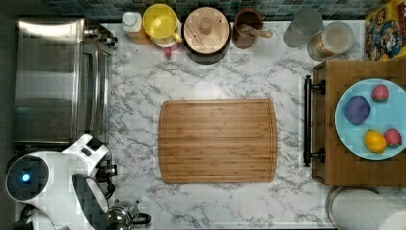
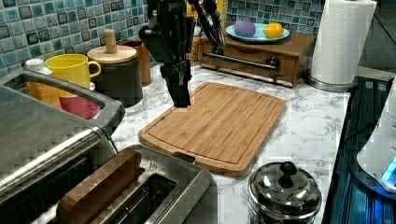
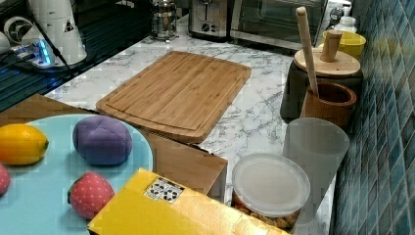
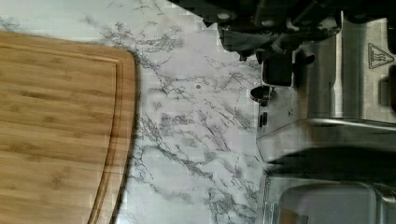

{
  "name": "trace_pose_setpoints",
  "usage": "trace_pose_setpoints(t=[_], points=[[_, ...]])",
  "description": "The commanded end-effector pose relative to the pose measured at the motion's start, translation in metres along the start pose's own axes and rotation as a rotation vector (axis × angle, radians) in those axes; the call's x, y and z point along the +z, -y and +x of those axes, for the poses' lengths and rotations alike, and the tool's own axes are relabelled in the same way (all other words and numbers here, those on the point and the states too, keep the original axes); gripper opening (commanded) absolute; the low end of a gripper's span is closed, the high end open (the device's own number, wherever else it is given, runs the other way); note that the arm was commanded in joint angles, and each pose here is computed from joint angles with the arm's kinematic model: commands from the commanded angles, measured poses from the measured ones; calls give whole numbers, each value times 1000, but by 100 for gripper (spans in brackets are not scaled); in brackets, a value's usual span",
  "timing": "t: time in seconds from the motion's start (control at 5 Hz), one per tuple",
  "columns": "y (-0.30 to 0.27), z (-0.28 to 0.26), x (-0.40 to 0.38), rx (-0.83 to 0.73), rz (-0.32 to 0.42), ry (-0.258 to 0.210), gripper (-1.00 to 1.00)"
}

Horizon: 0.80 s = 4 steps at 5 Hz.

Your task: Turn on the toaster.

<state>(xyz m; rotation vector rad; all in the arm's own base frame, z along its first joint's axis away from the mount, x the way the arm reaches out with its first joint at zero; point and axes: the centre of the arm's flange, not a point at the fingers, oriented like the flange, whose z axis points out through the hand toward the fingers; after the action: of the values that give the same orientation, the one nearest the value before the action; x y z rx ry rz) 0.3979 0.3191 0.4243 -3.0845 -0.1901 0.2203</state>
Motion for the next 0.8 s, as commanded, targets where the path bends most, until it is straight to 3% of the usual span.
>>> trace_pose_setpoints(t=[0.2, 0.4, 0.8], points=[[3, -32, 45, -62, 99, 30, -100], [-1, -36, 36, -33, 138, -45, -100], [-13, -33, 24, 21, 232, -100, -100]])
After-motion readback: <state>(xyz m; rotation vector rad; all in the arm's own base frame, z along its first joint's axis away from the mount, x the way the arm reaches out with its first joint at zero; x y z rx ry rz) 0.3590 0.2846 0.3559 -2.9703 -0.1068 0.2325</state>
